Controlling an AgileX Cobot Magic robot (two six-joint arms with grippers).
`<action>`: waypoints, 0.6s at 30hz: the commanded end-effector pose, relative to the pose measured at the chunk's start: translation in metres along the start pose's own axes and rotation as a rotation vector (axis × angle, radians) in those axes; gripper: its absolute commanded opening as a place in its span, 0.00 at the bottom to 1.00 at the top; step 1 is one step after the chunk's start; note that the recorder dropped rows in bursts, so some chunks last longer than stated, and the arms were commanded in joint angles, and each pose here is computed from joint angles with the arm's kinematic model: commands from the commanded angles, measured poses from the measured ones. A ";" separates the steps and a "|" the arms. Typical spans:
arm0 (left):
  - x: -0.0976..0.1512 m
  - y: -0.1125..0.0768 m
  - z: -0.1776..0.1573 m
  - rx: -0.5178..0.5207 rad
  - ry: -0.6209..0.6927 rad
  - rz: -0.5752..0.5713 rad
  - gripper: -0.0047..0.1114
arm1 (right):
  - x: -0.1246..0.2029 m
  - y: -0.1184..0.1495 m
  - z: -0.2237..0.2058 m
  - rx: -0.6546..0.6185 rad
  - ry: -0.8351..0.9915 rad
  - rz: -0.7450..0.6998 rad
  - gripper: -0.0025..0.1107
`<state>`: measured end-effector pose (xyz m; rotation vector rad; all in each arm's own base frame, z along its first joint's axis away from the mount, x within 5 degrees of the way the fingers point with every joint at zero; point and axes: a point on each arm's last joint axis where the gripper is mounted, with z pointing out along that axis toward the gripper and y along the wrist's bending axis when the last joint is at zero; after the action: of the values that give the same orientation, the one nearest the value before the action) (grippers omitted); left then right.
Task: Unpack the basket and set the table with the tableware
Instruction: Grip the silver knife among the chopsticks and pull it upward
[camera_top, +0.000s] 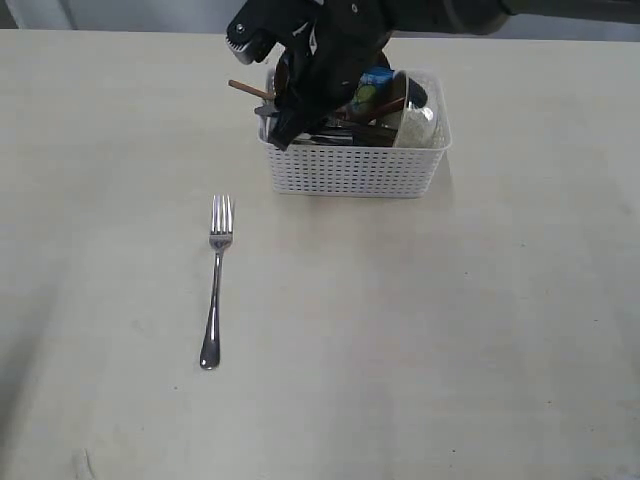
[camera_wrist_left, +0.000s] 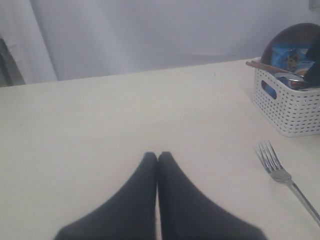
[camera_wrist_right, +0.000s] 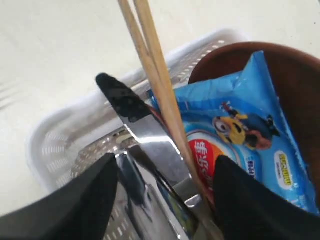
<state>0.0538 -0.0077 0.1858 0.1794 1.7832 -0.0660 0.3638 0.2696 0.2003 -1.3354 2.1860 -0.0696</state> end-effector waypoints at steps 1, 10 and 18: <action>0.000 0.000 0.000 -0.001 -0.009 -0.006 0.04 | 0.000 0.002 0.007 -0.005 -0.008 -0.018 0.50; 0.000 0.000 0.000 -0.001 -0.009 -0.006 0.04 | 0.002 0.005 0.023 -0.004 -0.026 -0.033 0.50; 0.000 0.000 0.000 -0.001 -0.009 -0.006 0.04 | 0.006 0.010 0.038 -0.015 -0.011 -0.038 0.50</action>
<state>0.0538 -0.0077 0.1858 0.1794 1.7832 -0.0660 0.3725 0.2784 0.1730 -1.3611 2.1352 -0.0553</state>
